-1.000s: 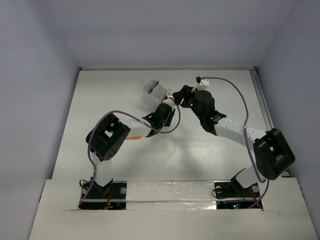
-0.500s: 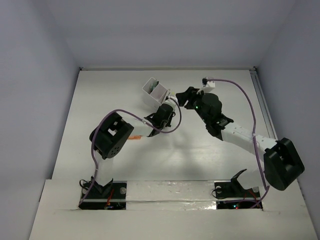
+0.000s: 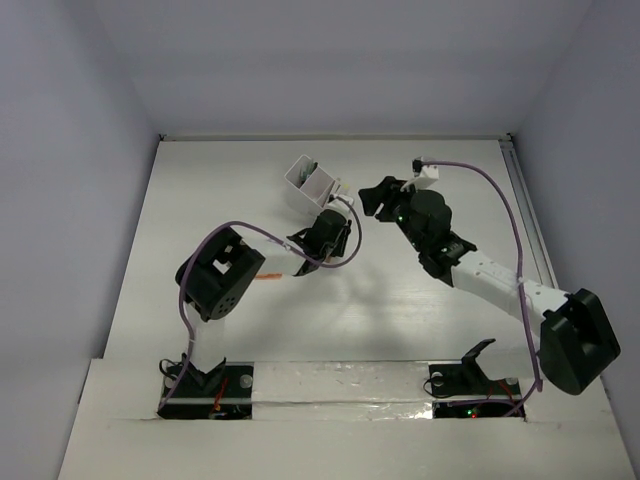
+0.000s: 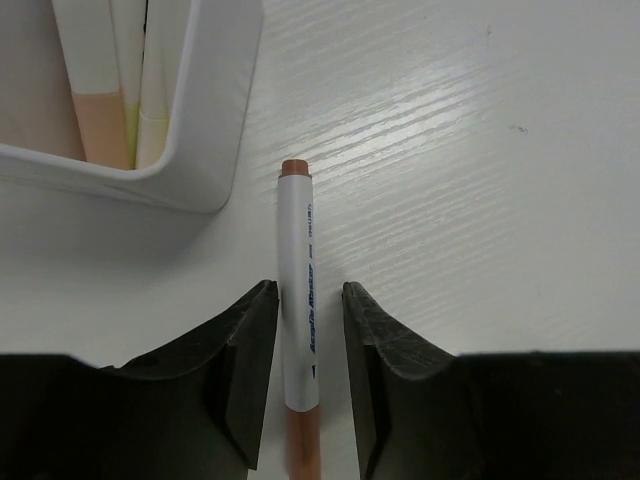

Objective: Sort the stationery into containers
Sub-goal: Pick up the pen from the center of the board.

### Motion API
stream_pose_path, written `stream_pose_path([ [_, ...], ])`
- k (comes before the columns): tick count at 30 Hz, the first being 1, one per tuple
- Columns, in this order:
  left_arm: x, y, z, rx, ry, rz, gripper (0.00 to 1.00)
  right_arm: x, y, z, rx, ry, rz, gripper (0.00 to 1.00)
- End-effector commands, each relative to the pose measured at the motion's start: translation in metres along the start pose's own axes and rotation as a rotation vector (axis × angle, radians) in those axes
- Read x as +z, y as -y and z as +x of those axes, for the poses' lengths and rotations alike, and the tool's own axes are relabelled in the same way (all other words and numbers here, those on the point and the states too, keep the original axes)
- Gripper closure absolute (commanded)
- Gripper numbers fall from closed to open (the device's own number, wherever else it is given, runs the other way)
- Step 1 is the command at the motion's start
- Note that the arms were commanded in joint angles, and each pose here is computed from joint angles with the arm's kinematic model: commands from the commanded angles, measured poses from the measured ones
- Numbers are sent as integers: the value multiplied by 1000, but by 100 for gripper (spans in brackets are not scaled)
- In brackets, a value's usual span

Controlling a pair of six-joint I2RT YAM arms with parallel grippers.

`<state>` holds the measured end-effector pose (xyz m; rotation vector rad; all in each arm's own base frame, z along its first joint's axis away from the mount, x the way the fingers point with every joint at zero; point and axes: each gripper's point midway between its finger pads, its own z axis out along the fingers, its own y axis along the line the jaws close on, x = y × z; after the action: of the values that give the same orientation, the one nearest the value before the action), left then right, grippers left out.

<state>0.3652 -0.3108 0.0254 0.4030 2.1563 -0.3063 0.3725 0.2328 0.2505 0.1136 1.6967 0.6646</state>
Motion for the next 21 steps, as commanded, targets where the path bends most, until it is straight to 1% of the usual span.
stream_pose_path([
  [1, 2, 3, -4, 2, -13, -8, 70, -9, 0, -10, 0, 26, 10, 40],
  [3, 7, 3, -6, 11, -10, -13, 69, -16, 0, -12, 10, 28, 7, 40],
  [5, 13, 1, 0, 31, -35, -28, 70, -21, 0, -11, 17, 20, -1, 40],
  [8, 19, 2, 4, 39, -45, -31, 73, -29, 3, -11, 18, 14, 6, 40],
  [9, 21, 2, 5, 39, -47, -28, 79, -33, 3, -12, 19, 18, 7, 40],
  [12, 23, 1, 8, 42, -54, -35, 89, -37, 5, -12, 19, 16, 13, 41],
  [13, 22, 1, 8, 39, -55, -38, 98, -38, 6, -13, 18, 17, 15, 41],
  [14, 21, 0, 9, 36, -54, -40, 100, -42, 5, -16, 18, 26, 13, 41],
  [15, 19, 1, 7, 28, -48, -34, 100, -44, 7, -18, 16, 29, 24, 41],
  [19, -2, 13, -19, -17, 30, 24, 100, -54, 11, -25, 8, 51, 36, 41],
  [20, -14, 19, -40, -46, 79, 51, 100, -56, 12, -25, 6, 52, 40, 41],
  [21, -22, 24, -53, -61, 110, 82, 100, -60, 16, -25, 3, 57, 48, 41],
])
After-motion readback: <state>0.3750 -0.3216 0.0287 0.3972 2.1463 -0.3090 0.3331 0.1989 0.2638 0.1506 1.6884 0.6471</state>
